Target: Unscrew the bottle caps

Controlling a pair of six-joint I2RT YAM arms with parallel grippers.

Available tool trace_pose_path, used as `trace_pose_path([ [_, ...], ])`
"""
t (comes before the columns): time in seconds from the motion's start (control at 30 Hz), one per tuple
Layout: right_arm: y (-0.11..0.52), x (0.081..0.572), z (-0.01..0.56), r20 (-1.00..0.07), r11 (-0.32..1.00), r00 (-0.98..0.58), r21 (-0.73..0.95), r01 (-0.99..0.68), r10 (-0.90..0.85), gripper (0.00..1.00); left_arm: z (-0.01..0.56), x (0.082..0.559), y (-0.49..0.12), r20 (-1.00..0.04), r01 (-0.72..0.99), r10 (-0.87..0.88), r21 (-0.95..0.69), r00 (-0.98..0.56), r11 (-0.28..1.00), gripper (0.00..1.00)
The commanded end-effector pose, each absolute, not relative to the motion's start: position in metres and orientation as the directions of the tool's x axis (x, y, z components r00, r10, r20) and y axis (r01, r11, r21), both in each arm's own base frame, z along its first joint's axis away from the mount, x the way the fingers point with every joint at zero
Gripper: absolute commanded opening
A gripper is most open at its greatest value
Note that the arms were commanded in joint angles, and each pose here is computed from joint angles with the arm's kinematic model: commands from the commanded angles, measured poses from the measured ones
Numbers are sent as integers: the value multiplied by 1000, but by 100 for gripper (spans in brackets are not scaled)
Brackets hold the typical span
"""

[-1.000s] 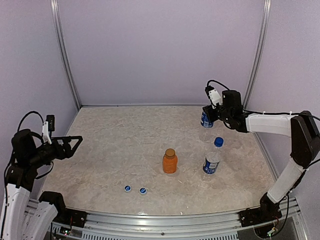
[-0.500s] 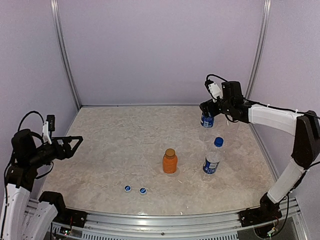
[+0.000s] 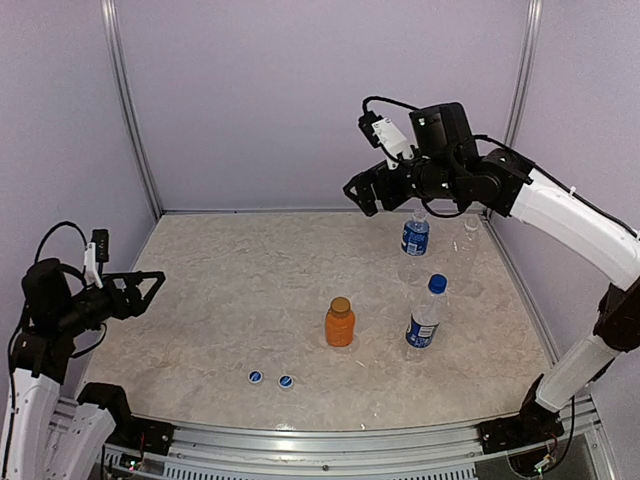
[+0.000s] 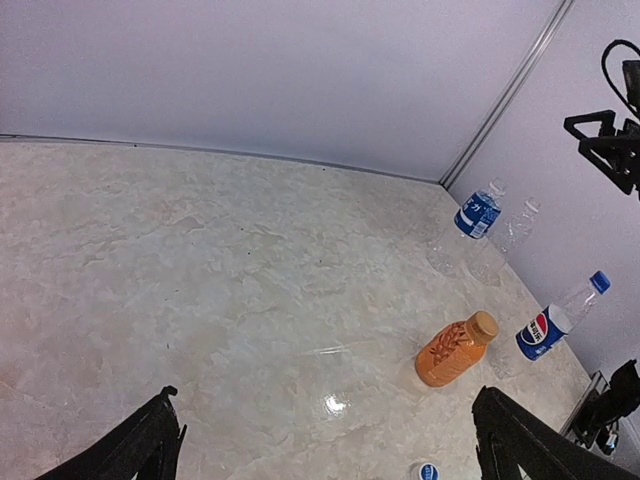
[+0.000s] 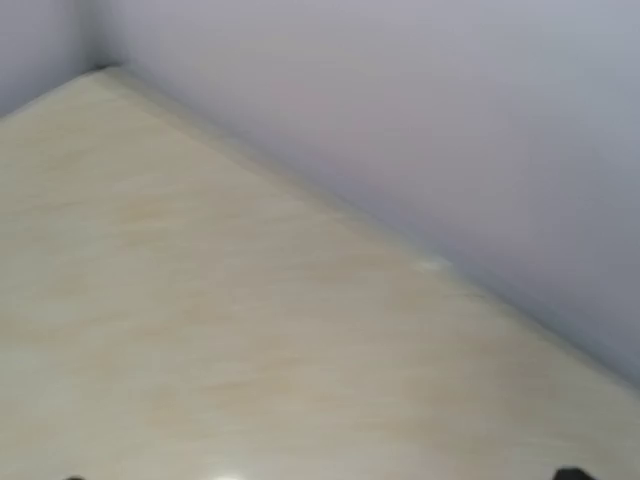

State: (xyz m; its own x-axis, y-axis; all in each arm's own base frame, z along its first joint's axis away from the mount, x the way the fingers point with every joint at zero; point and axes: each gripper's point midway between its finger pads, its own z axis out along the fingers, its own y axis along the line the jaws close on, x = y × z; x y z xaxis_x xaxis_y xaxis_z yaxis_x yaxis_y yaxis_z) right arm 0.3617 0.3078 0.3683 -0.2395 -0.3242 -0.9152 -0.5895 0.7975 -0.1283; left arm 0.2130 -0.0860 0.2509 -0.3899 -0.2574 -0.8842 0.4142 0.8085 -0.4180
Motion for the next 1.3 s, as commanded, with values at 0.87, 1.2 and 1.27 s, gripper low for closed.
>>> trace_pose_path([
  [0.87, 377, 262, 124, -356, 750, -686, -70, -657, -634, 68, 250, 213, -84, -891, 420, -265, -415, -370, 807, 99],
  [1.2, 378, 271, 106, -363, 734, -674, -45, -677, -644, 56, 249, 213, -85, -890, 420, -265, -416, -372, 807, 99],
  [1.27, 379, 272, 108, -367, 735, -673, -45, -677, -642, 54, 249, 214, -85, -888, 420, -265, -418, -376, 805, 99],
])
